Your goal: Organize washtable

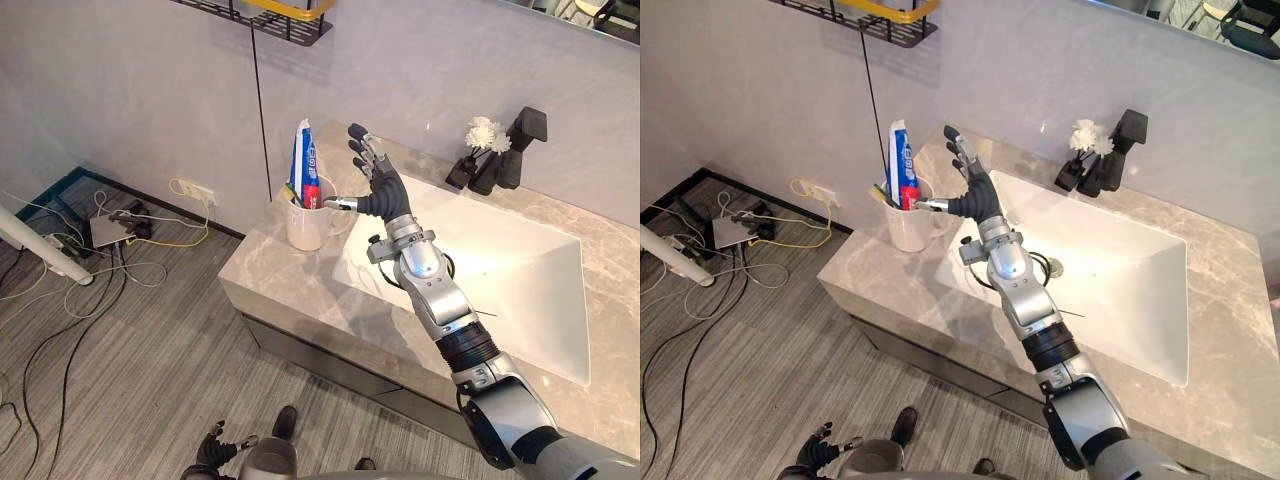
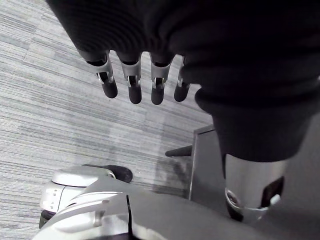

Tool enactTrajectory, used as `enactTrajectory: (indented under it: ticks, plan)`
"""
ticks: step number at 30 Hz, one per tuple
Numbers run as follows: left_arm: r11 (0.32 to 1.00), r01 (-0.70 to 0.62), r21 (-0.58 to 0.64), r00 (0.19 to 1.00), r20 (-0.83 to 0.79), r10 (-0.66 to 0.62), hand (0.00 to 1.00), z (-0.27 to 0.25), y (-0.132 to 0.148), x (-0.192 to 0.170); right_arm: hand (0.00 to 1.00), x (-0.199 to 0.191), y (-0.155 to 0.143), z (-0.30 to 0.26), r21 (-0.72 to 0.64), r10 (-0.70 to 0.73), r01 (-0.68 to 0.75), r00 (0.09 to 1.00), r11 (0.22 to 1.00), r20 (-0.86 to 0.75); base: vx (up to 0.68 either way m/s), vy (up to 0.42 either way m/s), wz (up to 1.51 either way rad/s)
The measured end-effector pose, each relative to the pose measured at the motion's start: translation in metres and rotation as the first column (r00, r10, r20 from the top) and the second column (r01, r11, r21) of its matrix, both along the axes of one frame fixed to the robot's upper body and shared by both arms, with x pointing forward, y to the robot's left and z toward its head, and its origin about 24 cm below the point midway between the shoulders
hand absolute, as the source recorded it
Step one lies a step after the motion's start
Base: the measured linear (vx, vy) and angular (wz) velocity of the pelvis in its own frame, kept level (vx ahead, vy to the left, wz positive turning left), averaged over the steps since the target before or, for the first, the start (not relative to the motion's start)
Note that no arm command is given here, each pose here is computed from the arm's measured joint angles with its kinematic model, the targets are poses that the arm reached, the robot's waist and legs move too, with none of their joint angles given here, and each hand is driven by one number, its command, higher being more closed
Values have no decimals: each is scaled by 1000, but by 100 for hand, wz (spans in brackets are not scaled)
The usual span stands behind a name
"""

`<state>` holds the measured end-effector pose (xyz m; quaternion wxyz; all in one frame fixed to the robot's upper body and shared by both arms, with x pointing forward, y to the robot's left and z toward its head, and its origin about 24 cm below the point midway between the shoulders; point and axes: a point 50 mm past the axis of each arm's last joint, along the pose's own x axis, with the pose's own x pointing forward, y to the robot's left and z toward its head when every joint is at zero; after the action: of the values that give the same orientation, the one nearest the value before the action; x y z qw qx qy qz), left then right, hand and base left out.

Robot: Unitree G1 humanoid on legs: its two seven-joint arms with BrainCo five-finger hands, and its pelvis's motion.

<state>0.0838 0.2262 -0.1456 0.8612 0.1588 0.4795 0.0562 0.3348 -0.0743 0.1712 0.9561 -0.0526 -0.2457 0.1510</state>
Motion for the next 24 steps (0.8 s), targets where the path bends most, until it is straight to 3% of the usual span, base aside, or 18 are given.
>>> enactTrajectory:
  ticks: [7,14,19,24]
  plan:
    - [1000,0,-1,1000,-7,0,0,-1,0,-1,0,-4,-15,16,-47,-19,23,996,999,83,-14,-1,2]
    - [1000,-20,-8,999,-34,20,0,-3,4,-11,0,-29,-55,71,-190,-18,93,931,977,364,-29,-2,-6]
    - [1000,-25,-15,997,-68,24,0,-6,5,-20,0,-64,-104,106,-139,-109,222,824,965,557,-15,5,-21]
    - [1000,1,-27,996,-90,-3,0,-8,3,-23,0,-99,-171,116,41,-356,422,702,905,617,-18,5,-24]
